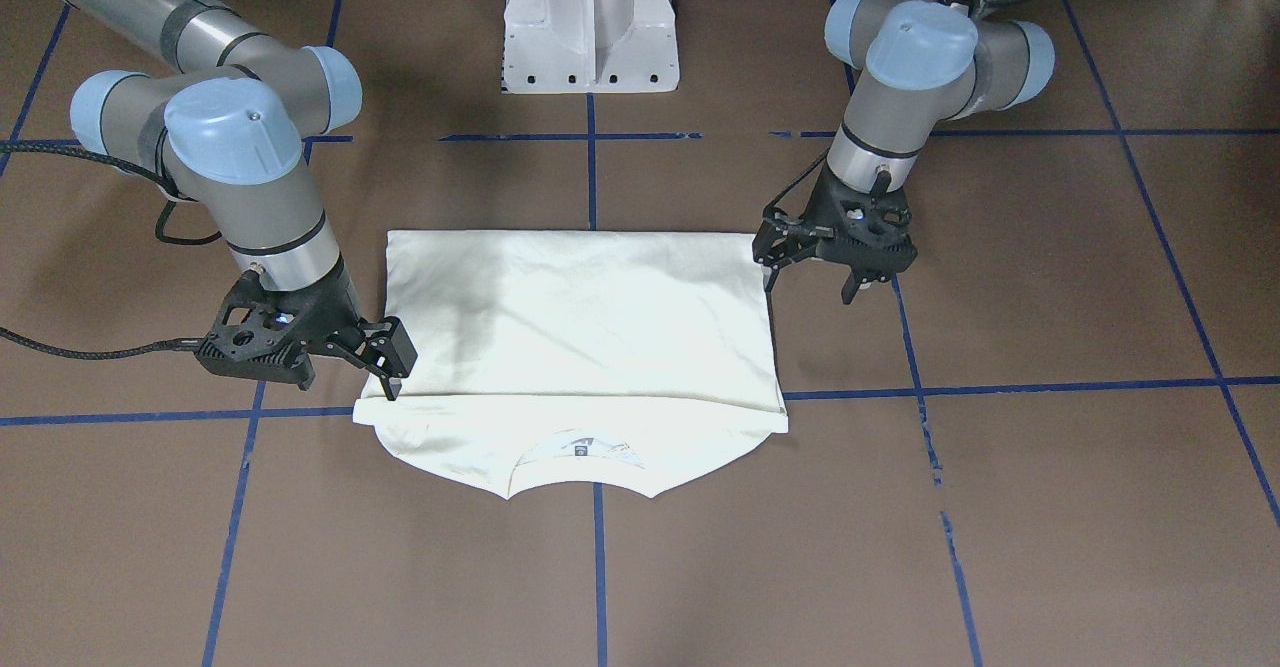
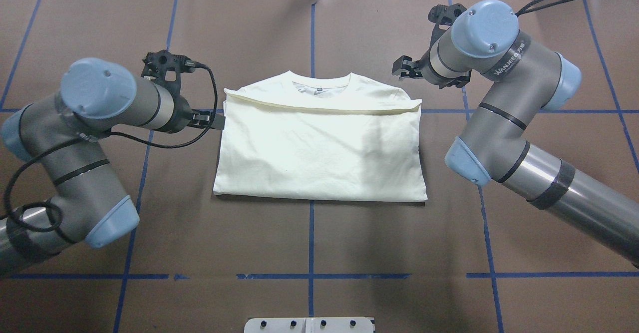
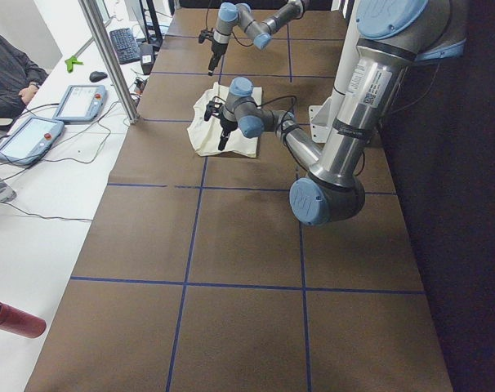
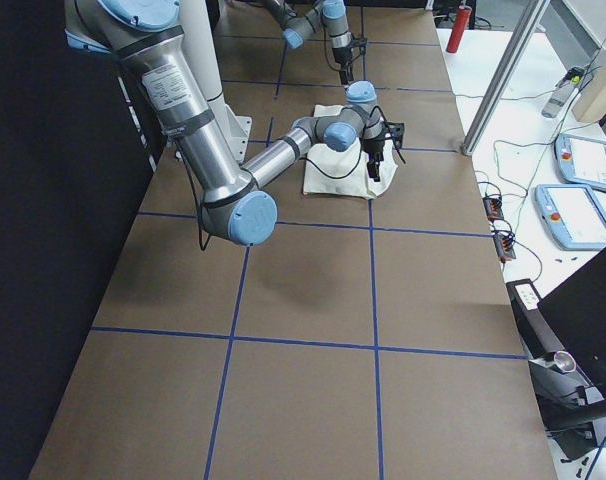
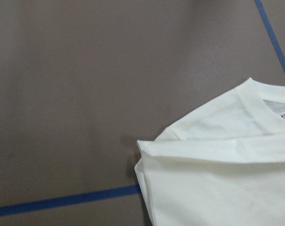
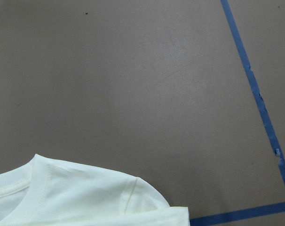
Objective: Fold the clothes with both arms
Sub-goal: 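Lower the left gripper to the folded shirt's side edge and grasp it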
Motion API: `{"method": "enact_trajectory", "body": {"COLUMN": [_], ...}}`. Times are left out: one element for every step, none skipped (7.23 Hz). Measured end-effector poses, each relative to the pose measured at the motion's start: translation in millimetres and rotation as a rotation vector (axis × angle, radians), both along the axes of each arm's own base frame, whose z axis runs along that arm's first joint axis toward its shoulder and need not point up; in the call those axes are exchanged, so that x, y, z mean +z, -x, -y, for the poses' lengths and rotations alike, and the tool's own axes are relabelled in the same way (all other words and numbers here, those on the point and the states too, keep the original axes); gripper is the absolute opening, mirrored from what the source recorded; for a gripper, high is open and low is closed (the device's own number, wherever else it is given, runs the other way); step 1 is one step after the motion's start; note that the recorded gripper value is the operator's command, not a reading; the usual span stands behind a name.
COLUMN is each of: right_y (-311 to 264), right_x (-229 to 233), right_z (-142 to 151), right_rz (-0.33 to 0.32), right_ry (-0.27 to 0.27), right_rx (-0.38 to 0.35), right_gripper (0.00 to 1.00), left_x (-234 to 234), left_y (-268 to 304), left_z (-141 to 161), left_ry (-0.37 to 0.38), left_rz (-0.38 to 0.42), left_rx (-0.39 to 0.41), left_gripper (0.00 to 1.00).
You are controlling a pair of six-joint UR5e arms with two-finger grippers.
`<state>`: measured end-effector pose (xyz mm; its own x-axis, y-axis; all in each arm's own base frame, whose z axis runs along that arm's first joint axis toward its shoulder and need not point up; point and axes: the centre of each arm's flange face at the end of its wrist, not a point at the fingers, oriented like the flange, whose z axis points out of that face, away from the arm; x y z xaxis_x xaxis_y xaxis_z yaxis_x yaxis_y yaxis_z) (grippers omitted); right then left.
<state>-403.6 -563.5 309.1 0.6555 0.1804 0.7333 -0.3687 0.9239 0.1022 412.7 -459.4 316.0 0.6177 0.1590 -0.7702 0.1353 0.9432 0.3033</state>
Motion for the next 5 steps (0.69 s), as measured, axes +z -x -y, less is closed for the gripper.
{"method": "enact_trajectory", "body": {"right_y": [-1,-2,-2,-2,-2], "right_x": [-1,-2,-3,-3,-3], "right_z": [-1,-1,-1,-2,-2], "right_rz": [0.002,0.004,0.004,0.005,0.005], "right_ry": [-0.004,-0.006,-0.007,-0.008,-0.008], "right_rx": [-0.001,-0.001,-0.001,-0.001,0.0], "right_gripper": [1.0,1.0,1.0,1.0,1.0], "left_x": [13,32,47,54,56], "left_y": [4,2,-6,-19,-29], "left_z": [-24,-47,-70,-89,-101], "left_ry": [0.013,0.034,0.066,0.103,0.127], "left_rz": [-0.021,-0.058,-0.1,-0.13,-0.146], "left_rx": [0.01,0.01,0.003,-0.004,-0.006], "left_gripper": [0.62,0.36,0.36,0.37,0.37]}}
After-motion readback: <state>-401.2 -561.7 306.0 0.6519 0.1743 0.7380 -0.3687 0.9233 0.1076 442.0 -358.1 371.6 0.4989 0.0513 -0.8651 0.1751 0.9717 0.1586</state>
